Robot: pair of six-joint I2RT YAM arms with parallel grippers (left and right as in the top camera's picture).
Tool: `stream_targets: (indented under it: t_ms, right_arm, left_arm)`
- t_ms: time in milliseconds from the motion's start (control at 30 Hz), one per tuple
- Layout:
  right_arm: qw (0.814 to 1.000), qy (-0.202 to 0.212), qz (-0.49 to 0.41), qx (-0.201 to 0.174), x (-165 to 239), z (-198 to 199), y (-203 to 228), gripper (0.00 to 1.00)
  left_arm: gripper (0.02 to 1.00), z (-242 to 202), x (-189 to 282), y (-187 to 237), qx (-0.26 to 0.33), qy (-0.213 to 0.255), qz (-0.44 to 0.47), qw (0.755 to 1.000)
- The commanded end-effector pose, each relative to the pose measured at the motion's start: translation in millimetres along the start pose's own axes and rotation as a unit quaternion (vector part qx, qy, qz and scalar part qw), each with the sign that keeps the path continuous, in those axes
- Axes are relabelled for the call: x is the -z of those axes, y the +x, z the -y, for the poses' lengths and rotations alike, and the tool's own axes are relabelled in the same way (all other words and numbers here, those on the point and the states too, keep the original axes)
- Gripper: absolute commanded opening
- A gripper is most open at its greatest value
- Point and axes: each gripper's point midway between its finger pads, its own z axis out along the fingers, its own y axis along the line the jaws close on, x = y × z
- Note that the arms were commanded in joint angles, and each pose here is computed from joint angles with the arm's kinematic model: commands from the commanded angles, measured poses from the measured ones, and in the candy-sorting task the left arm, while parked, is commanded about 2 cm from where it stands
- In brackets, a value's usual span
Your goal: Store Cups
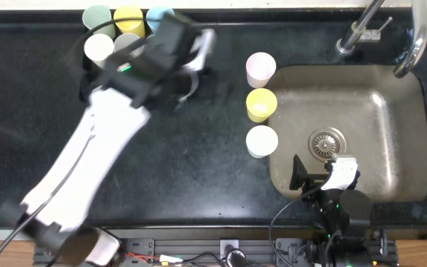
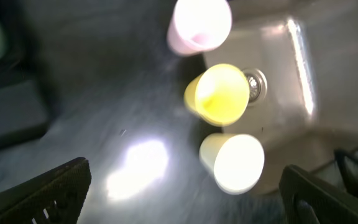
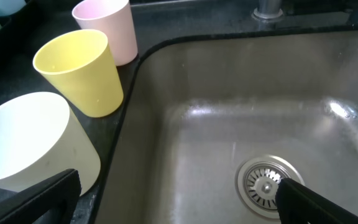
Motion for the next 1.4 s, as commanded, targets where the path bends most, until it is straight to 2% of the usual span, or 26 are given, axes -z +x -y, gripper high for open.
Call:
stream_targets:
  t_ms: [33,333,633,733,800,900,967,1067,1200,1400]
  right_arm:
    - [1.000,0.000,-0.013,-0.003,-2.4,0.6,9.3,0.996]
    - [1.000,0.000,-0.013,-0.003,-2.3,0.5,9.1,0.998]
    - [1.000,0.000,-0.013,-0.003,-2.4,0.6,9.3,0.998]
    - [1.000,0.000,-0.013,-0.003,-2.3,0.5,9.1,0.996]
    - [1.000,0.000,-0.013,-0.003,-2.4,0.6,9.3,0.996]
    - [1.000,0.000,-0.013,-0.003,-2.3,0.5,9.1,0.996]
    - [1.000,0.000,-0.013,-0.003,-2.3,0.5,9.1,0.998]
    - [1.000,0.000,-0.013,-0.003,-2.3,0.5,9.1,0.998]
    - [1.000,0.000,-0.013,-0.003,-2.3,0.5,9.1,0.996]
    - [1.000,0.000,-0.013,-0.003,-2.4,0.6,9.3,0.998]
  left_arm:
    - [1.000,12.9,-37.4,-31.3,0.021,-0.026,0.011,0.999]
    - [1.000,12.0,-91.6,-61.4,0.042,-0.047,0.022,0.998]
    - [1.000,11.9,-130.8,-74.4,0.042,-0.039,0.039,0.998]
    - [0.939,13.4,-143.2,-81.8,0.040,-0.032,0.052,0.997]
    - [1.000,15.4,-145.4,-87.0,0.038,-0.028,0.062,0.997]
    - [0.998,12.7,-145.8,-89.5,0.033,-0.036,0.069,0.996]
    - [1.000,11.6,-145.6,-90.3,0.012,-0.040,0.070,0.997]
    - [1.000,11.9,-145.5,-92.4,-0.058,-0.046,0.072,0.995]
    - [1.000,9.4,-145.8,-87.5,-0.118,-0.055,0.059,0.990]
    - [1.000,-1.7,-151.4,-77.7,-0.103,-0.072,0.037,0.991]
